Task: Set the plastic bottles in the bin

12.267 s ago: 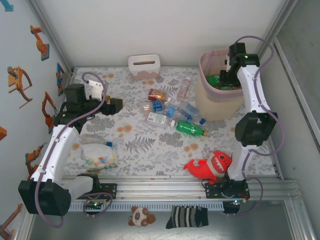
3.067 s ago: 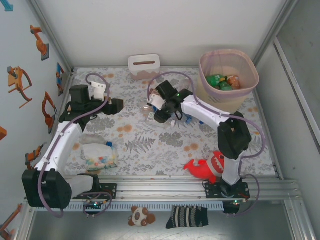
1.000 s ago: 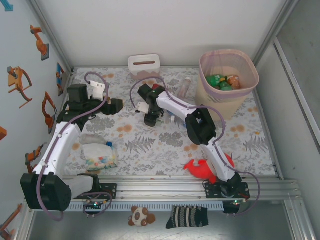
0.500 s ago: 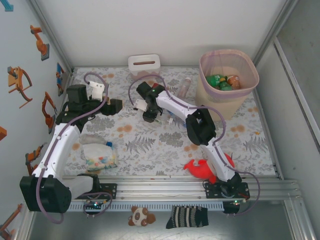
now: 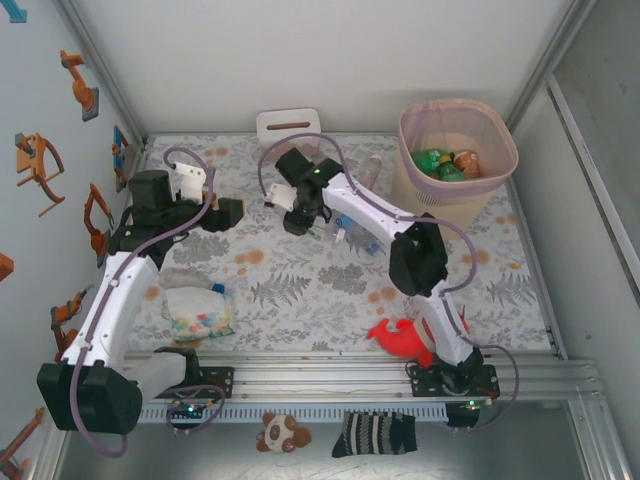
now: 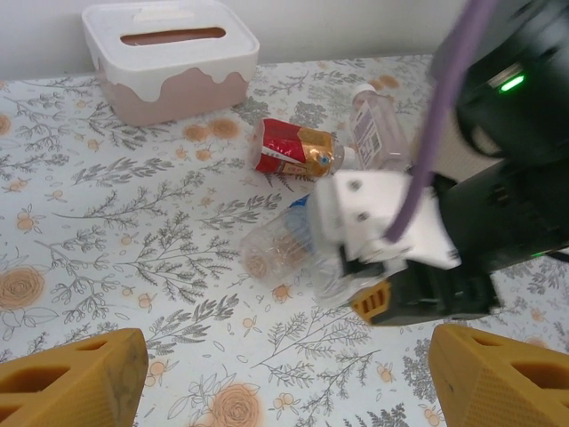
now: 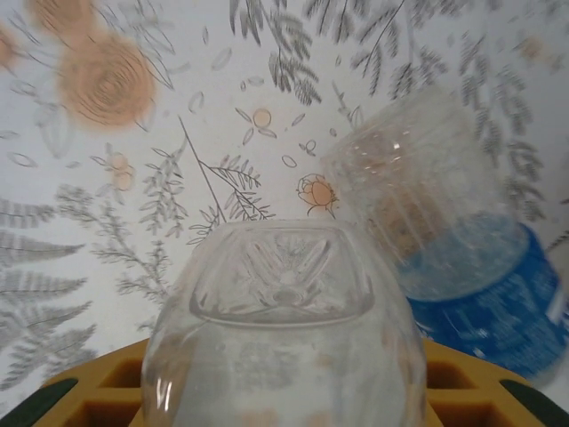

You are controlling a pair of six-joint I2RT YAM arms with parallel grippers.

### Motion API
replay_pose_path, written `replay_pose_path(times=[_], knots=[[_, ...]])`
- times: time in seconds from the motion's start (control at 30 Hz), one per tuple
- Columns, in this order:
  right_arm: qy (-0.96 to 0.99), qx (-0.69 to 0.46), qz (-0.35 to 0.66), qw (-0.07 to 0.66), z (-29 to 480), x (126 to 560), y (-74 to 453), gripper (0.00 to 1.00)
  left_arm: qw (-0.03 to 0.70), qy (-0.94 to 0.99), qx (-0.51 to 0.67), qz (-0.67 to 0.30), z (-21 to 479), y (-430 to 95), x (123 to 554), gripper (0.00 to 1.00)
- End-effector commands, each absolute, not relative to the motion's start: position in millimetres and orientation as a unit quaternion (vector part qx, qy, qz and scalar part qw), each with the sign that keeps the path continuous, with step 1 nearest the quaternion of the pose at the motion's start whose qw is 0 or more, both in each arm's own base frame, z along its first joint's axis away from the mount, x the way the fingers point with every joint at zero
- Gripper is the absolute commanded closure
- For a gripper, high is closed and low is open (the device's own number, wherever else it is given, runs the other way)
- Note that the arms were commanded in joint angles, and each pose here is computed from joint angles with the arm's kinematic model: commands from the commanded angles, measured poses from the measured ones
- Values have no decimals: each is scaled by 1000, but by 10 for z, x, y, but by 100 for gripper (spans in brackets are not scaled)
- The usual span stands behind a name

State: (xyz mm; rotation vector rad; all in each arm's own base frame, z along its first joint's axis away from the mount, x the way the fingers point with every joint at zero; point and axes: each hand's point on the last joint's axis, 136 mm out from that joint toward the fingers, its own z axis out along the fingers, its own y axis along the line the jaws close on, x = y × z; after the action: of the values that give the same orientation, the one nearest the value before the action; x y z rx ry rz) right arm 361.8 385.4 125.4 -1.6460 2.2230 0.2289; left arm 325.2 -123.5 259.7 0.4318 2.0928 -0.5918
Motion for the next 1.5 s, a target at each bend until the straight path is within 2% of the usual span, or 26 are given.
replay_pose_path(times=[0.0, 0.37, 0.83, 1.2, 1.47], knots=[[788, -563, 119, 216, 1766, 3454, 3870, 69, 453, 841, 180, -234, 2629, -1214, 3220, 18], [794, -503, 146, 309, 2756, 3342, 3553, 69, 447, 841, 181, -244, 2632, -1268, 3202, 18], [808, -343, 122, 463, 4030, 3558, 2448, 72, 431, 849, 184, -245, 2567, -1255, 3039, 18], [809, -200, 68, 548, 4589, 3924, 1419, 72, 432, 850, 177, -243, 2470, -1236, 3013, 17], [815, -124, 13, 565, 4638, 4340, 738, 72, 433, 853, 176, -233, 2455, -1205, 3011, 18]])
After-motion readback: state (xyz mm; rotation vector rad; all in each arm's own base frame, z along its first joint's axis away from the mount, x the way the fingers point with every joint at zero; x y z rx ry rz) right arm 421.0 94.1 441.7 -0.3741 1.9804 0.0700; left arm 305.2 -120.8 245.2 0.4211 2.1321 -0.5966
